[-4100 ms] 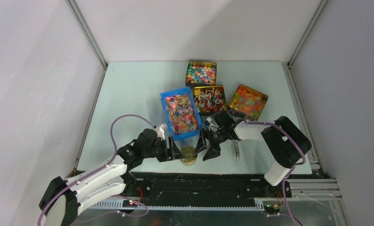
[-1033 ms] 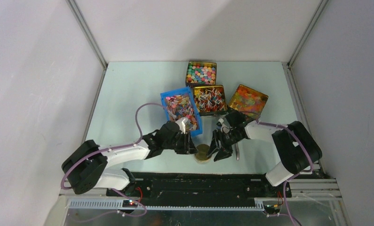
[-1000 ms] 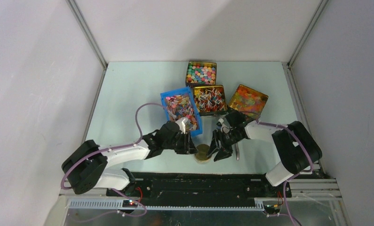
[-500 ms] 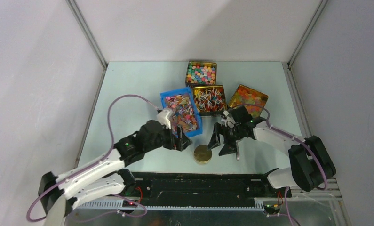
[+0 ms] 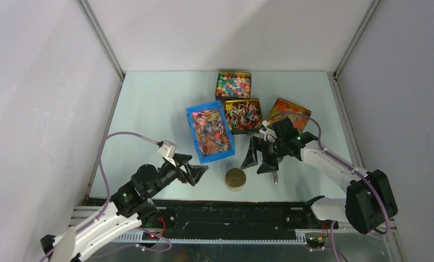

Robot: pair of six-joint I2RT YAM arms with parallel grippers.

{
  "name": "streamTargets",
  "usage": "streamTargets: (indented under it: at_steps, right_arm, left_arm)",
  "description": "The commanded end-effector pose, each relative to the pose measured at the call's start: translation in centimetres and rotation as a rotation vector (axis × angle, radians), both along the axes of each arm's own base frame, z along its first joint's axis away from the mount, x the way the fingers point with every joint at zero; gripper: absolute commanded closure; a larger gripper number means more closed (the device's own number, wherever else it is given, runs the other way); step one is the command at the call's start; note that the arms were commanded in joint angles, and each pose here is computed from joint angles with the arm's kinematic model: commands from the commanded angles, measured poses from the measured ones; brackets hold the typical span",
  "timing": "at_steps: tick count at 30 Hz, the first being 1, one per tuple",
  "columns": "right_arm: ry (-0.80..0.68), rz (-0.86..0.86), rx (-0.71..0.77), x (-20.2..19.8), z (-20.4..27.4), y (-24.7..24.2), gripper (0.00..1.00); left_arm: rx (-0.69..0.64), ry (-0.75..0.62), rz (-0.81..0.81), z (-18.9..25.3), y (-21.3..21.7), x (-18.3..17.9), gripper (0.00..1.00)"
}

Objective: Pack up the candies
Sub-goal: Close the bottle lid on the packing bottle.

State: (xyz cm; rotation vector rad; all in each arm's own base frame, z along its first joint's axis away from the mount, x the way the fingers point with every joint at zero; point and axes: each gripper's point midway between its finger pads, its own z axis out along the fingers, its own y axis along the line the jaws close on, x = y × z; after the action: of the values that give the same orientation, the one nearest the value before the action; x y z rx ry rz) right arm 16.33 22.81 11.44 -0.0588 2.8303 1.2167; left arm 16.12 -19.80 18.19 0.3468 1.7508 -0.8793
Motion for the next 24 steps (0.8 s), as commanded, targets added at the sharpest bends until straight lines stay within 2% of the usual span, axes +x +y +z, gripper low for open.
streamTargets:
  at_steps: [1, 3, 6, 21, 24]
  right_arm:
    - [-0.074, 0.005, -0.002, 0.8, 1.4, -0.2, 0.03]
    - [-0.073, 0.006, -0.007, 0.8, 1.3, -0.3, 0.03]
    - [-0.071, 0.004, -0.015, 0.8, 1.1, -0.5, 0.02]
    - [-0.104, -0.031, -0.052, 1.1, 1.3, -1.9, 0.01]
    - [-0.111, -0.034, -0.055, 1.0, 1.5, -2.1, 0.01]
  left_arm:
    - [0.023, -0.196, -0.207, 0.0, -2.1, -1.8, 0.0]
    - [0.016, -0.226, -0.278, -0.5, -3.0, -2.5, 0.0]
    - [0.062, -0.194, -0.329, -3.1, -3.9, -2.8, 0.0]
    - [0.201, -0.175, -0.366, -11.2, -6.4, -3.3, 0.0]
    - [0.19, -0.201, -0.386, -11.0, -7.2, -3.5, 0.0]
